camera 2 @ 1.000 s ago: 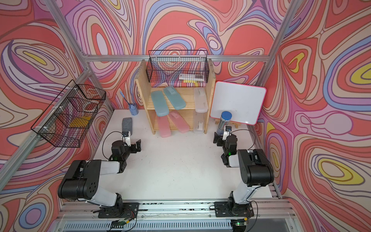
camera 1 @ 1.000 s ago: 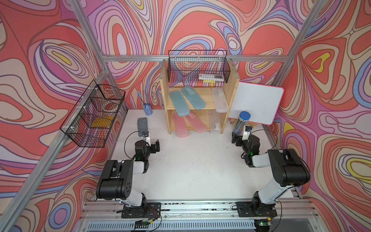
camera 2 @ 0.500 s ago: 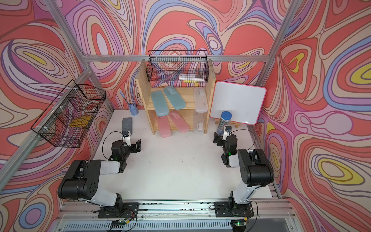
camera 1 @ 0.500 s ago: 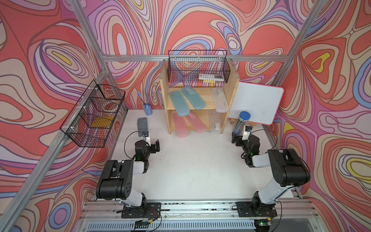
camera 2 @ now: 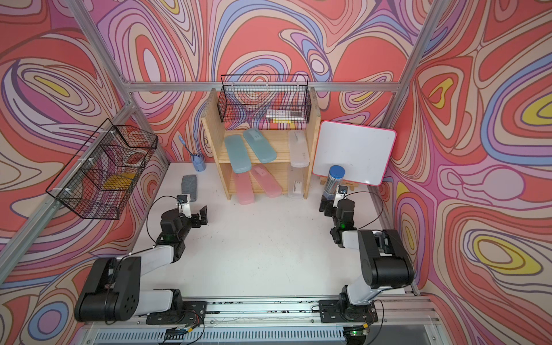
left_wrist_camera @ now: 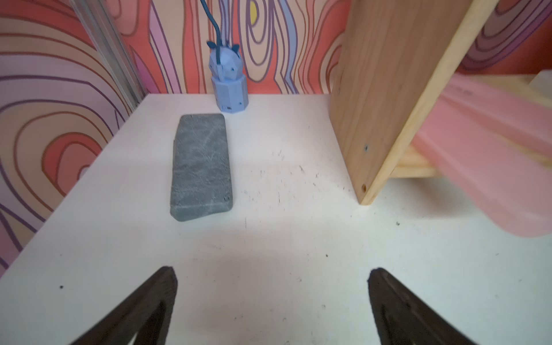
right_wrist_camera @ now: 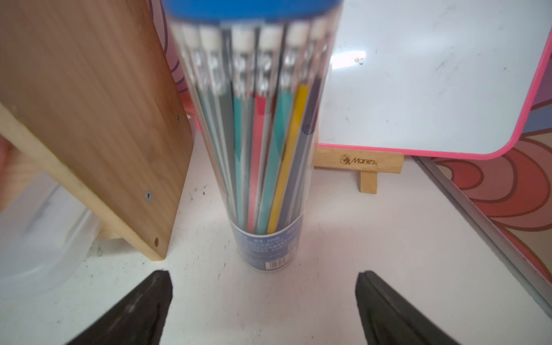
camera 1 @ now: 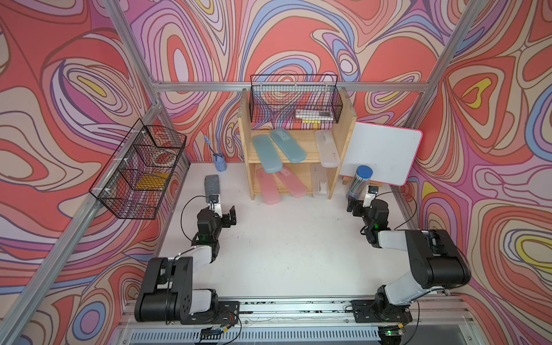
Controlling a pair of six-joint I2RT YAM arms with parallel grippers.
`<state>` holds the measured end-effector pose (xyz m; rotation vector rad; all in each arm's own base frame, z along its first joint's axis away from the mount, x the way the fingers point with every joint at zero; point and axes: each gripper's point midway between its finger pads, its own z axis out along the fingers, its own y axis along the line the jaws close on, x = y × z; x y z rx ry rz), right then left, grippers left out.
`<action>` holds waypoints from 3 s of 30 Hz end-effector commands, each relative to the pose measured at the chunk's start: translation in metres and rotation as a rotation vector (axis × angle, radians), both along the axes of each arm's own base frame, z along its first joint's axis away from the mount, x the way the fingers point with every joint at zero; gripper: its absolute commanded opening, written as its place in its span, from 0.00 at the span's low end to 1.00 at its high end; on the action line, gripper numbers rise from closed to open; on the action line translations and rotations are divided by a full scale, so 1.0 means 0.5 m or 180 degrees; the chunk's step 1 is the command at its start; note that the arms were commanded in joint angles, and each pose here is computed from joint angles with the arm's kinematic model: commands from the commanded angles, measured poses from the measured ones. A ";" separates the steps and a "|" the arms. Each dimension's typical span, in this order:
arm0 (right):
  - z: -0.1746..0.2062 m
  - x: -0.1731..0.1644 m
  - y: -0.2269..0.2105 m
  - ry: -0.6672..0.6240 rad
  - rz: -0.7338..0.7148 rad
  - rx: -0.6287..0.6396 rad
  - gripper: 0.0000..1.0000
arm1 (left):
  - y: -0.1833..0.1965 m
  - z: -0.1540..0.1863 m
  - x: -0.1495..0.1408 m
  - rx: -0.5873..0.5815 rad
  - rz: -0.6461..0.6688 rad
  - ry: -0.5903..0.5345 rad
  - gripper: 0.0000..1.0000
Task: Remove the pencil cases from the shelf
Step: Pick up the pencil case from the shelf.
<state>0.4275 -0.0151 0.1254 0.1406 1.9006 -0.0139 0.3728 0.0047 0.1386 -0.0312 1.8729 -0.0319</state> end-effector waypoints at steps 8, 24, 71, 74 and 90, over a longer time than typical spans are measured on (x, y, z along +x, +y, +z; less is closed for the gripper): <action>0.151 -0.035 0.076 0.0832 0.0124 0.1353 0.98 | -0.001 0.155 -0.110 -0.1637 0.0648 0.0506 0.99; 0.254 -0.163 0.212 0.1394 0.0869 0.2547 0.98 | -0.245 0.348 -0.015 -0.3300 -0.0739 0.0761 0.99; 0.291 -0.237 0.229 0.1132 0.1004 0.2512 0.79 | -0.424 0.365 0.143 -0.3904 -0.1255 0.0755 0.18; 0.302 -0.238 0.232 0.1099 0.1055 0.2508 0.79 | -0.424 0.369 0.137 -0.3901 -0.1285 0.0749 0.14; 0.364 -0.253 0.329 0.1182 0.1651 0.2815 0.83 | -0.416 0.409 -0.094 -0.3710 -0.1939 0.0984 0.00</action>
